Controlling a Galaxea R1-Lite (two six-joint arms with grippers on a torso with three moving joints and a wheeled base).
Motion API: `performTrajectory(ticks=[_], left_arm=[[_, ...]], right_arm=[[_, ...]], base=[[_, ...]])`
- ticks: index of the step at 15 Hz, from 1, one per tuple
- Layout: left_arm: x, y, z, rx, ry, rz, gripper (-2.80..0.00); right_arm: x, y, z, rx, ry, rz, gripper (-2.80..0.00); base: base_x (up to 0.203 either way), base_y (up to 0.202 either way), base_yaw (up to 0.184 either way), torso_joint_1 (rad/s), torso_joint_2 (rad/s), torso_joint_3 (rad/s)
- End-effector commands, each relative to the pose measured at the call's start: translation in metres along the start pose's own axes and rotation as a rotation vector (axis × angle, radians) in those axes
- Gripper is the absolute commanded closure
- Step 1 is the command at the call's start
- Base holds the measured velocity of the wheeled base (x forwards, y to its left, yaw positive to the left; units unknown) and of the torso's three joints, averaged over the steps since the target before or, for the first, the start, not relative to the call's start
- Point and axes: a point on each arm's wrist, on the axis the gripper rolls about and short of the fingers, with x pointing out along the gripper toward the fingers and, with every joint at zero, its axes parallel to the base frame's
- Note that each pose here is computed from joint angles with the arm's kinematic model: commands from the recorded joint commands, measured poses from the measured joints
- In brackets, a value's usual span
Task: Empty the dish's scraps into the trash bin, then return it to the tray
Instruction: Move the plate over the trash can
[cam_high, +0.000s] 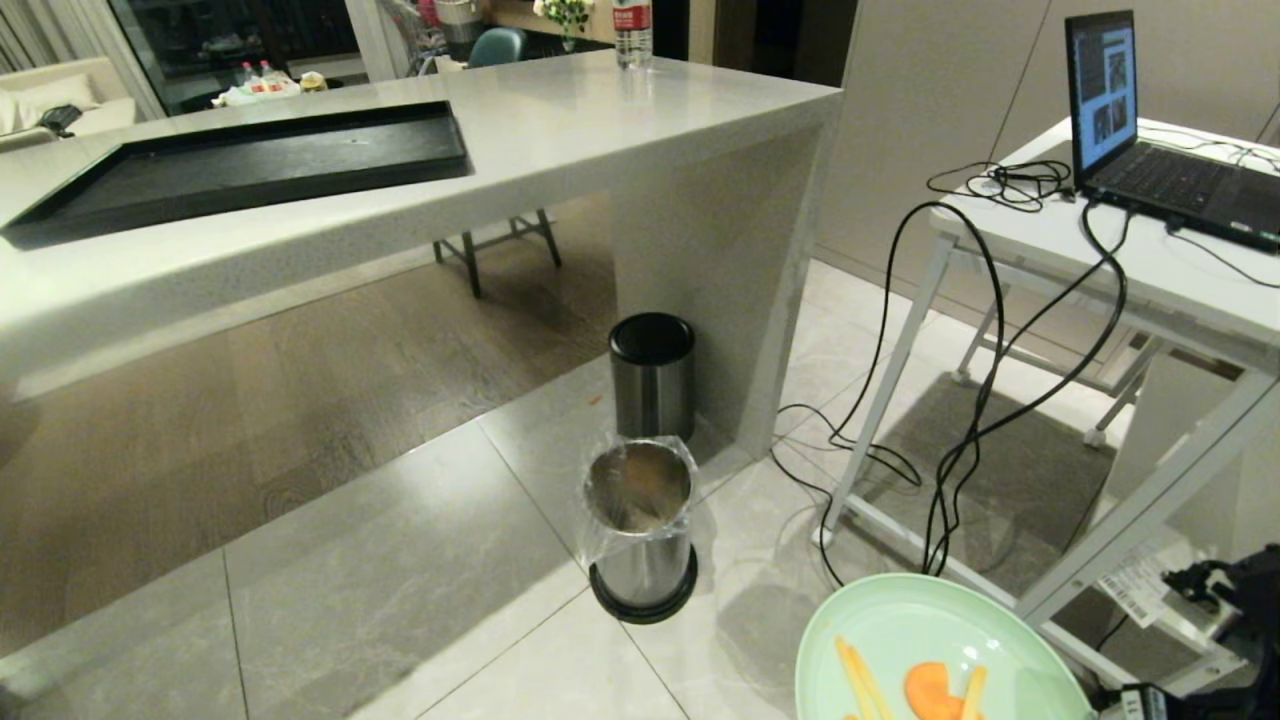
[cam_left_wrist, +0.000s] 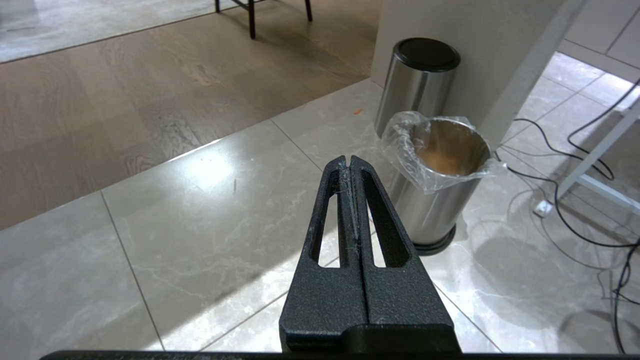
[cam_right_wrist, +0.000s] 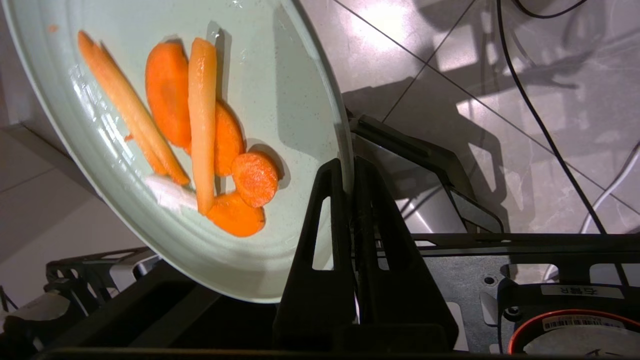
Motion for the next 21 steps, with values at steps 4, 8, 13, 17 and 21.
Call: performTrajectory(ticks=[4, 8, 13, 17, 21], left_arm=[[0.000, 0.000, 0.000, -0.001, 0.000, 0.000, 0.00], [0.000, 0.000, 0.000, -0.001, 0.000, 0.001, 0.00], [0.000, 0.000, 0.000, -0.001, 0.000, 0.001, 0.00], [0.000, 0.000, 0.000, -0.001, 0.000, -0.001, 0.00], [0.000, 0.000, 0.000, -0.002, 0.000, 0.000, 0.00]], right_arm=[[-0.001, 0.003, 0.003, 0.003, -0.019, 0.007, 0.00], [-0.002, 0.005, 0.006, 0.002, -0.029, 0.012, 0.00], [0.000, 0.007, 0.008, 0.005, -0.021, 0.007, 0.00], [0.000, 0.012, 0.013, 0.000, -0.029, 0.012, 0.00], [-0.001, 0.021, 0.024, -0.002, -0.043, 0.024, 0.00]], base=[[0.000, 0.000, 0.000, 0.000, 0.00, 0.000], [0.000, 0.000, 0.000, 0.000, 0.00, 0.000], [0.000, 0.000, 0.000, 0.000, 0.00, 0.000], [0.000, 0.000, 0.000, 0.000, 0.00, 0.000], [0.000, 0.000, 0.000, 0.001, 0.00, -0.049]])
